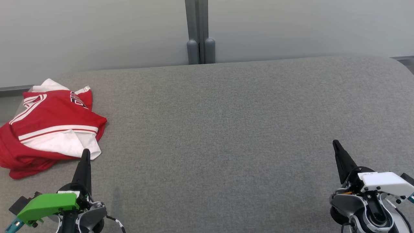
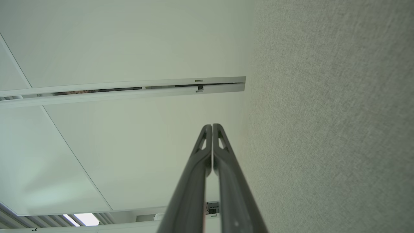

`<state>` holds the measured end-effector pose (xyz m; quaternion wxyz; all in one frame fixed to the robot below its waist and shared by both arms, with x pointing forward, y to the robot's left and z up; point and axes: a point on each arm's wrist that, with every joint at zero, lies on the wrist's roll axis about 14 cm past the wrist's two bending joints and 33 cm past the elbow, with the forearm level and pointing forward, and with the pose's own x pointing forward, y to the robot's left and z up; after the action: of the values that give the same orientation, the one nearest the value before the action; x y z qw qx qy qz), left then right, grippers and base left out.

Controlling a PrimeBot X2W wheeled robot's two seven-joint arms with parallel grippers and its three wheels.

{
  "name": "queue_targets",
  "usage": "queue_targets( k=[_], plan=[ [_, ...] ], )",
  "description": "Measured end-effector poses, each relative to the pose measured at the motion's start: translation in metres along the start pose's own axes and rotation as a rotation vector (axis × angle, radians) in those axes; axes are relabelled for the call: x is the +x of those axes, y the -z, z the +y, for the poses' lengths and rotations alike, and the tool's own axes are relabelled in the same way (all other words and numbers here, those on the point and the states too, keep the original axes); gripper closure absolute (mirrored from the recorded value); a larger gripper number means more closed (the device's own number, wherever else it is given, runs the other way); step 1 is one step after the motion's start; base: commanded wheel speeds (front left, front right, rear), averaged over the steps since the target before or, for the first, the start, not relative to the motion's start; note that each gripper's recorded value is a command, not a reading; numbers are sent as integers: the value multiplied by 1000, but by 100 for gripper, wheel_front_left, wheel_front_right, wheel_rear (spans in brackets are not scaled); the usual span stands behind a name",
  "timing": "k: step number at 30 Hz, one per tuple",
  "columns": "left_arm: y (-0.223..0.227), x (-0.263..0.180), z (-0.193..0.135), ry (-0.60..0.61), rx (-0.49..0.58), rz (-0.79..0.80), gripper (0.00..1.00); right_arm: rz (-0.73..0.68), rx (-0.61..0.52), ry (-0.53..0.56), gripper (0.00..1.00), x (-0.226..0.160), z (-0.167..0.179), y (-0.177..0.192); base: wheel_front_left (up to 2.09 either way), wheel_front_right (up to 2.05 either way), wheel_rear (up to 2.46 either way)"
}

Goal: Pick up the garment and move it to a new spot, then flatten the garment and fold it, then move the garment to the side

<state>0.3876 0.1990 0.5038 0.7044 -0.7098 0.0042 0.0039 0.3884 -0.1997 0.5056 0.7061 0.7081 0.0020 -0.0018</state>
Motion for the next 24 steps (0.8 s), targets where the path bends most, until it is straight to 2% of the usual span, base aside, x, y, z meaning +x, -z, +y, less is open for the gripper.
queue_targets(
  k=[24],
  plan=[
    [0, 0, 0, 0, 0, 0, 100, 0, 0, 0, 100, 0, 0, 0, 0, 0, 0]
  ],
)
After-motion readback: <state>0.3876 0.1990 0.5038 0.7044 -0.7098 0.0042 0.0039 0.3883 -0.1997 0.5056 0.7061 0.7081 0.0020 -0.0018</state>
